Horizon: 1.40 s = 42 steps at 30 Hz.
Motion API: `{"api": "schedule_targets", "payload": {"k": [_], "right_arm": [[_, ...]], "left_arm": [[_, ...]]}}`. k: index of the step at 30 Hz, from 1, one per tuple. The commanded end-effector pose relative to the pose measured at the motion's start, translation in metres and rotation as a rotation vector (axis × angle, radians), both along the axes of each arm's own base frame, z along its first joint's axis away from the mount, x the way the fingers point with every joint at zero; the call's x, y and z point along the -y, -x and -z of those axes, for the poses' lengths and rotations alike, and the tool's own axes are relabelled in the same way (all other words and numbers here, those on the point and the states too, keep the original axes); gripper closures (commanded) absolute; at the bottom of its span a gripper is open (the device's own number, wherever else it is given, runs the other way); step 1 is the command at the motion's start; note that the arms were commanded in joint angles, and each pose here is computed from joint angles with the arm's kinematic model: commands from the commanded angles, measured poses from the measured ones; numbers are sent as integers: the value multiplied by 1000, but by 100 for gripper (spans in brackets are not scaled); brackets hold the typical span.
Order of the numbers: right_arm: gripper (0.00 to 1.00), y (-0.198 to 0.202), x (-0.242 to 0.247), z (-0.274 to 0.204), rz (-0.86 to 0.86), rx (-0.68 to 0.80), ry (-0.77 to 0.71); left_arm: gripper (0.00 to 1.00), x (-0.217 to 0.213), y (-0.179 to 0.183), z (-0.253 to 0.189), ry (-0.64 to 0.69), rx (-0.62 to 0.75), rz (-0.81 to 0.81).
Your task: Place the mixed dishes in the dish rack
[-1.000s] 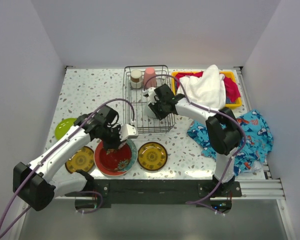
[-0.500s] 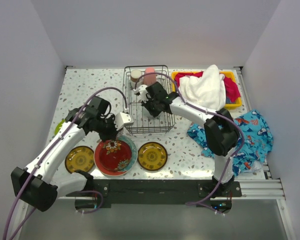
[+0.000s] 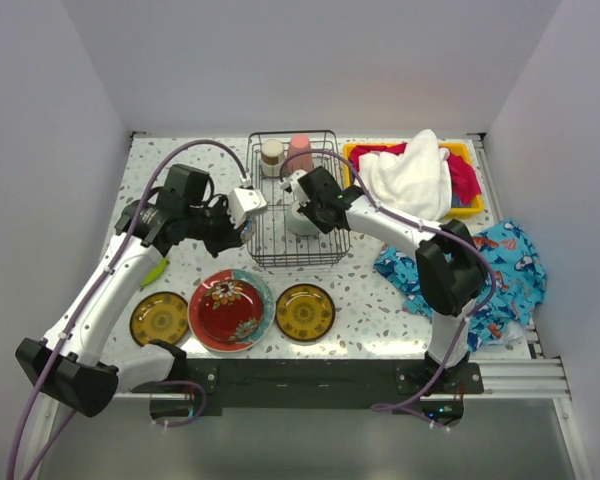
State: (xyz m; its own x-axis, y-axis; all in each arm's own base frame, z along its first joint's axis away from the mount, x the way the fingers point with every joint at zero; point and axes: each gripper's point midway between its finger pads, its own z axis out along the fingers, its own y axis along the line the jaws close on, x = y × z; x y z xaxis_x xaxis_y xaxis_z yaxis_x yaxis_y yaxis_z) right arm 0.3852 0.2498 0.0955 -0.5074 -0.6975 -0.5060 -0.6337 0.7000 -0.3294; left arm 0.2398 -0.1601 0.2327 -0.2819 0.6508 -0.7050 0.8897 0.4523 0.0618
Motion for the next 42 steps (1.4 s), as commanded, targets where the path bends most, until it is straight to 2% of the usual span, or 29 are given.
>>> {"api": "schedule_targets", "payload": {"k": [1,6,17,22,25,29,30,31,32,33,34,35,36,37,39,40,42], "right_arm": [[100,-34,1,3,21,74,66],[100,-45,-17,14,-13,61,37],[100,-46,-69,8,-54,28,-72],[100,-42,-59,2,-26,38,-55],[100,-45,-46,-21,1,93,-51],[100,-49,-4,-74,105,160,-87],[97,-55,19,-78,164,155,-91],[88,-51,35,-80,215,124,-111],[56,-47,40,-81,223,81,-163],[48,-49,68,-88,284,67,-196],[44,-43,81,-86,318,35,-206],[38,-42,96,-86,343,13,-229],[36,-34,106,-88,348,10,-225],[34,-30,114,-87,356,5,-210],[32,-21,129,-87,366,11,-181],[32,-18,133,-88,372,16,-176],[32,-14,141,-86,385,20,-158]], "left_arm": [[100,10,-20,-40,127,112,-48],[100,12,-18,-53,178,217,-27],[100,16,-15,-48,243,200,-67],[100,22,-18,-50,278,192,-63],[100,32,-17,-51,324,176,-30],[100,57,-15,-64,479,185,65],[100,60,-17,-55,500,160,57],[100,68,-23,-65,564,170,51],[100,74,-26,-61,596,135,58],[100,79,-28,-53,625,100,49],[100,87,-35,-70,722,96,34],[100,93,-41,-66,760,58,27],[100,98,-40,-57,831,-47,-29],[100,103,-47,-80,925,32,3],[100,116,-58,-67,984,-58,-72],[100,122,-61,-78,1035,-22,-47],[100,140,-68,-71,1074,-87,-74]]}}
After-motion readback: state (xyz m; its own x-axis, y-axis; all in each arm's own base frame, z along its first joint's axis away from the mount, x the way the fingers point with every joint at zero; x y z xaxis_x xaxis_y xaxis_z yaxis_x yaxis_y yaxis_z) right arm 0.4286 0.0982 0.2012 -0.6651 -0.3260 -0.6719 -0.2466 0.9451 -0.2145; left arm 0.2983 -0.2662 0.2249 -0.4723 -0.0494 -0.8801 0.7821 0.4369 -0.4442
